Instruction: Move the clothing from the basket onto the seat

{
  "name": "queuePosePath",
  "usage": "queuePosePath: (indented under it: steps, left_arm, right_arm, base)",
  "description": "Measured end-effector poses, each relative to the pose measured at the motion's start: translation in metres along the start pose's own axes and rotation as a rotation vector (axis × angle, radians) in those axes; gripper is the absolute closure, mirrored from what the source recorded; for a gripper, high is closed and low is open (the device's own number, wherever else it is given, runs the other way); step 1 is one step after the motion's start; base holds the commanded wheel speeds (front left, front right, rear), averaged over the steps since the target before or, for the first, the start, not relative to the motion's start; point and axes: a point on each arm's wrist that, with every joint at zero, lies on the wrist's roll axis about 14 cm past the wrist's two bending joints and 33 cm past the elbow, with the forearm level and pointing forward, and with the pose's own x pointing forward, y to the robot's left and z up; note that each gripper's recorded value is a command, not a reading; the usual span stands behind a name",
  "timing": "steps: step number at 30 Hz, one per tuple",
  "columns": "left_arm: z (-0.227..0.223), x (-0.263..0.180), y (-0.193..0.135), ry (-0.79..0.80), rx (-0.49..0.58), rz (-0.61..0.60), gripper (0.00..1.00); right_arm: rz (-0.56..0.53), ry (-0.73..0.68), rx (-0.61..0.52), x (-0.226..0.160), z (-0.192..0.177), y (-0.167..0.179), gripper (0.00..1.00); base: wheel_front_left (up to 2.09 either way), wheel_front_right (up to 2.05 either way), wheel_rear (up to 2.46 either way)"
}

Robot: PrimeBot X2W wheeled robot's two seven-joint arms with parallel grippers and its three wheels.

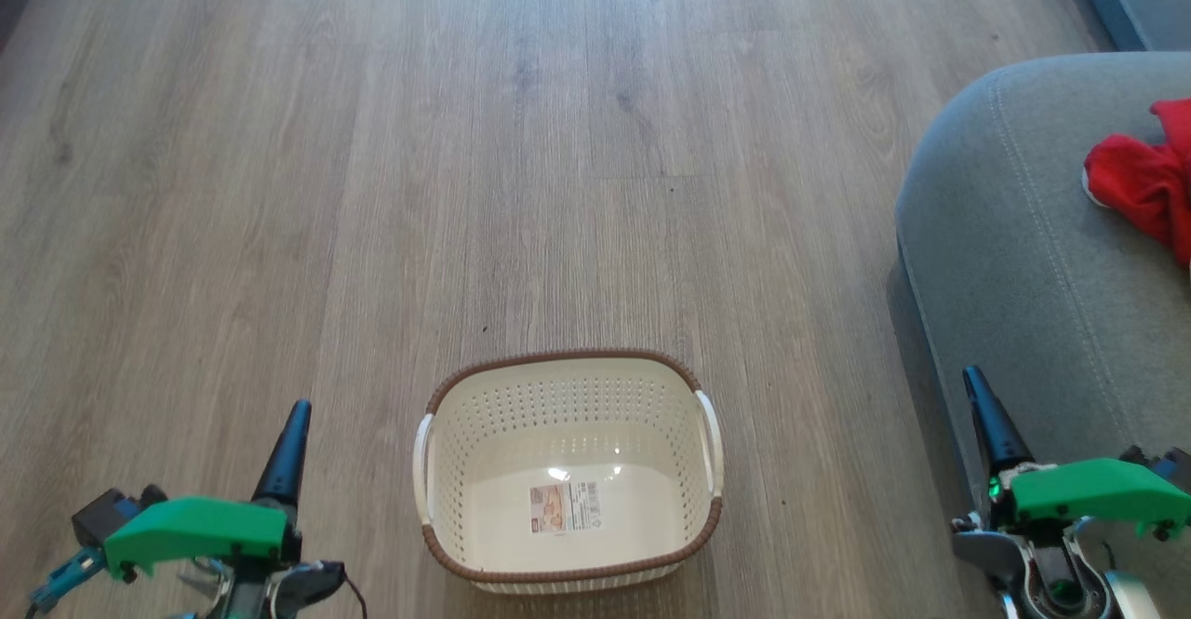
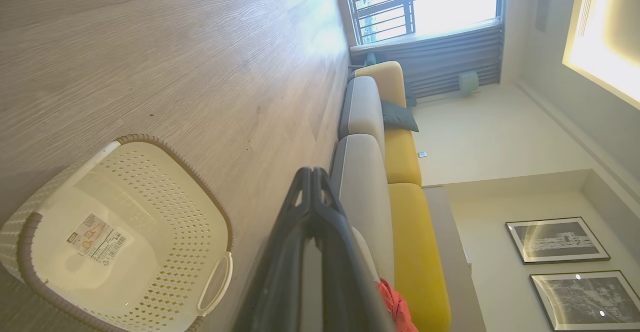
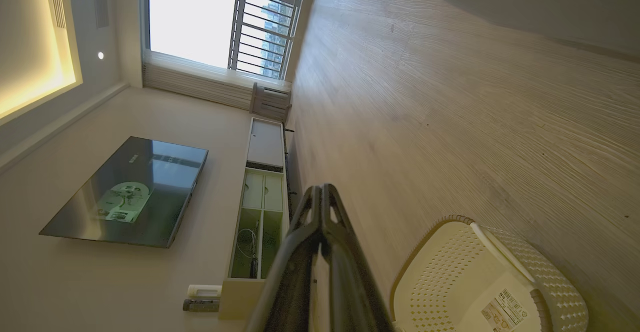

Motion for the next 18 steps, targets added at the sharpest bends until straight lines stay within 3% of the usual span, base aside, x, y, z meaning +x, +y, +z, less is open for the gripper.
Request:
queuePosePath:
  steps: [18]
  left_arm:
    - [0.006,0.001,-0.013,0.000,-0.197,-0.064,1.00]
  right_arm:
    - [0.035,-0.013,0.205,0.000,0.008,0.008,1.00]
  base:
    - [0.00,0.00,0.00]
